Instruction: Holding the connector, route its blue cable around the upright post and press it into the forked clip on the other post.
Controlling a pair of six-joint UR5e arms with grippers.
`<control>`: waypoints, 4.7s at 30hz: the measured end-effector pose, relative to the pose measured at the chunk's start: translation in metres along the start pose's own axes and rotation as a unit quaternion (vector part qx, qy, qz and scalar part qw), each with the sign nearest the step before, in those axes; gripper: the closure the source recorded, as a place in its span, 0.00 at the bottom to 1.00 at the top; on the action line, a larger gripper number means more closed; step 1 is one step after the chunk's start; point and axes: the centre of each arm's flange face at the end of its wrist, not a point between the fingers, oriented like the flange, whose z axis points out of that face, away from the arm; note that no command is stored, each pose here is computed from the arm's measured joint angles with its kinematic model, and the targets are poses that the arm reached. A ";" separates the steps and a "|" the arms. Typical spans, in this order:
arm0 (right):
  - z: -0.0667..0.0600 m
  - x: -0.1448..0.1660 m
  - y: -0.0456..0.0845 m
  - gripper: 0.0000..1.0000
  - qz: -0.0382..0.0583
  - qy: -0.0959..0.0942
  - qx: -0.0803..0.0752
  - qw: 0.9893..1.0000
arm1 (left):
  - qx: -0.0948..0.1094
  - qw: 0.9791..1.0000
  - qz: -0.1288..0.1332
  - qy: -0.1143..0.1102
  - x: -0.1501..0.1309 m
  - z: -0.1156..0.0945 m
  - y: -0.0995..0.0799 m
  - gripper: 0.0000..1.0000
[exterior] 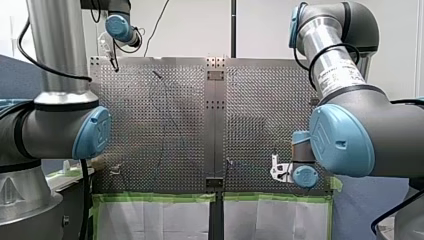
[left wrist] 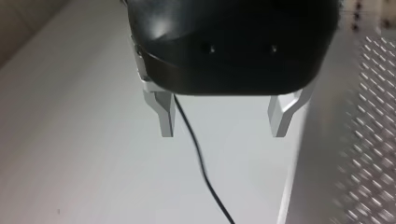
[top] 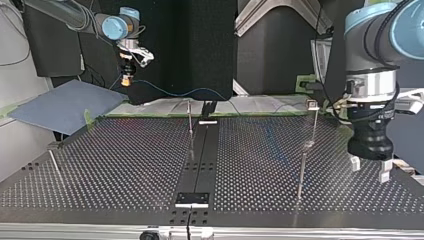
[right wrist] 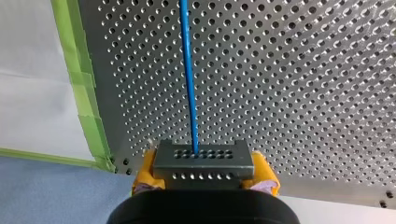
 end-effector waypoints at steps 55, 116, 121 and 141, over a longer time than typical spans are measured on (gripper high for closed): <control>-0.001 -0.003 -0.001 1.00 -0.001 -0.003 0.001 1.000 | 0.007 0.973 0.026 0.230 0.048 -0.018 -0.033 0.00; -0.003 -0.008 -0.004 1.00 0.006 -0.009 0.010 1.000 | 0.072 0.976 0.096 0.181 0.106 -0.044 -0.042 0.00; -0.003 -0.009 -0.004 1.00 0.007 -0.009 0.011 1.000 | 0.067 0.972 0.114 0.192 0.134 -0.046 -0.035 0.00; -0.004 -0.014 -0.004 1.00 0.008 -0.014 0.010 1.000 | 0.106 0.957 0.162 0.217 0.214 -0.058 -0.020 0.00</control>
